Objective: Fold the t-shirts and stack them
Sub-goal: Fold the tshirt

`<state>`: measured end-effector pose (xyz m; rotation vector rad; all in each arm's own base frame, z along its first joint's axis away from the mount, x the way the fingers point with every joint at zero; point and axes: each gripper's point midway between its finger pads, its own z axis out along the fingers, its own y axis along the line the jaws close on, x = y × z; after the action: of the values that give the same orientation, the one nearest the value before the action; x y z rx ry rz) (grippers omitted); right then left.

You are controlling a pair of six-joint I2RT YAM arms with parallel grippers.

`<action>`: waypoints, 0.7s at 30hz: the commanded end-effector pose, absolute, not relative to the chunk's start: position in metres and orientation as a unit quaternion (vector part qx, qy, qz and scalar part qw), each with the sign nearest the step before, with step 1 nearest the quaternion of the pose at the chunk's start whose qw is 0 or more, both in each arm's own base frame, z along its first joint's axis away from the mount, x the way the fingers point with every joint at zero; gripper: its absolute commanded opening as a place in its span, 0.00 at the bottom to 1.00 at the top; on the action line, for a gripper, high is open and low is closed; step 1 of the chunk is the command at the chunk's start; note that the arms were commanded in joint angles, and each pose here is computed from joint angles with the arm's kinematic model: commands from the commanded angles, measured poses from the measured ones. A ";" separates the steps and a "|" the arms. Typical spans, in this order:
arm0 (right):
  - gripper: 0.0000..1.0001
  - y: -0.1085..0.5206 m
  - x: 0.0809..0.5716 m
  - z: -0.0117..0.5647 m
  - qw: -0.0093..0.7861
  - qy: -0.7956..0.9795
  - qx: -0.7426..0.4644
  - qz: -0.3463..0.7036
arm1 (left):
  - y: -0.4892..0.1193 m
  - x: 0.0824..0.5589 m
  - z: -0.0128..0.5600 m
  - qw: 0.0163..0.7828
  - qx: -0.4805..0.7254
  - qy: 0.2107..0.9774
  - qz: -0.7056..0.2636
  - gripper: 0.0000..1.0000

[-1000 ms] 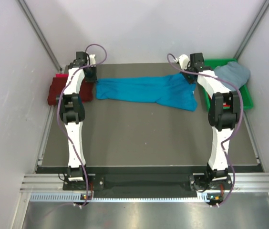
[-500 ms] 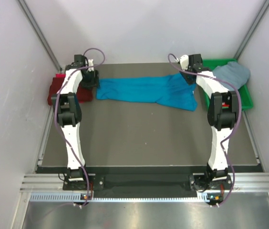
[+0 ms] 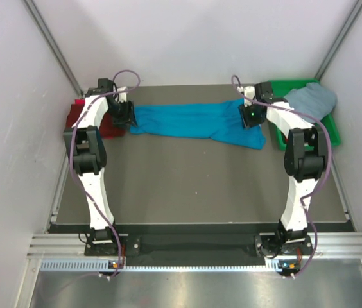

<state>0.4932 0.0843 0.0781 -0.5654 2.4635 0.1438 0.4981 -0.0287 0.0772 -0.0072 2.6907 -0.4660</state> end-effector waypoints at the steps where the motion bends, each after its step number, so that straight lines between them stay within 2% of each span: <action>1: 0.38 0.112 0.464 0.073 0.265 0.936 -0.193 0.129 | -0.035 0.499 0.084 0.204 -0.004 0.961 -0.187 0.58; 4: 0.38 0.111 0.453 0.063 0.247 0.940 -0.195 0.135 | -0.036 0.497 0.078 0.196 -0.006 0.962 -0.190 0.57; 6: 0.38 0.109 0.448 0.059 0.241 0.941 -0.196 0.131 | -0.037 0.494 0.074 0.189 -0.007 0.963 -0.192 0.52; 17: 0.37 0.107 0.444 0.052 0.235 0.943 -0.196 0.127 | -0.038 0.508 0.055 0.189 -0.002 0.964 -0.184 0.49; 19: 0.37 0.105 0.443 0.051 0.236 0.944 -0.197 0.122 | -0.037 0.510 0.054 0.190 0.000 0.965 -0.182 0.40; 21: 0.37 0.102 0.441 0.047 0.232 0.945 -0.198 0.114 | -0.036 0.511 0.053 0.191 0.003 0.965 -0.178 0.25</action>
<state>0.4391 0.0983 0.0342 -0.5244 2.6422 0.3343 0.4986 -0.0359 0.0380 -0.0314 2.7615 -0.5149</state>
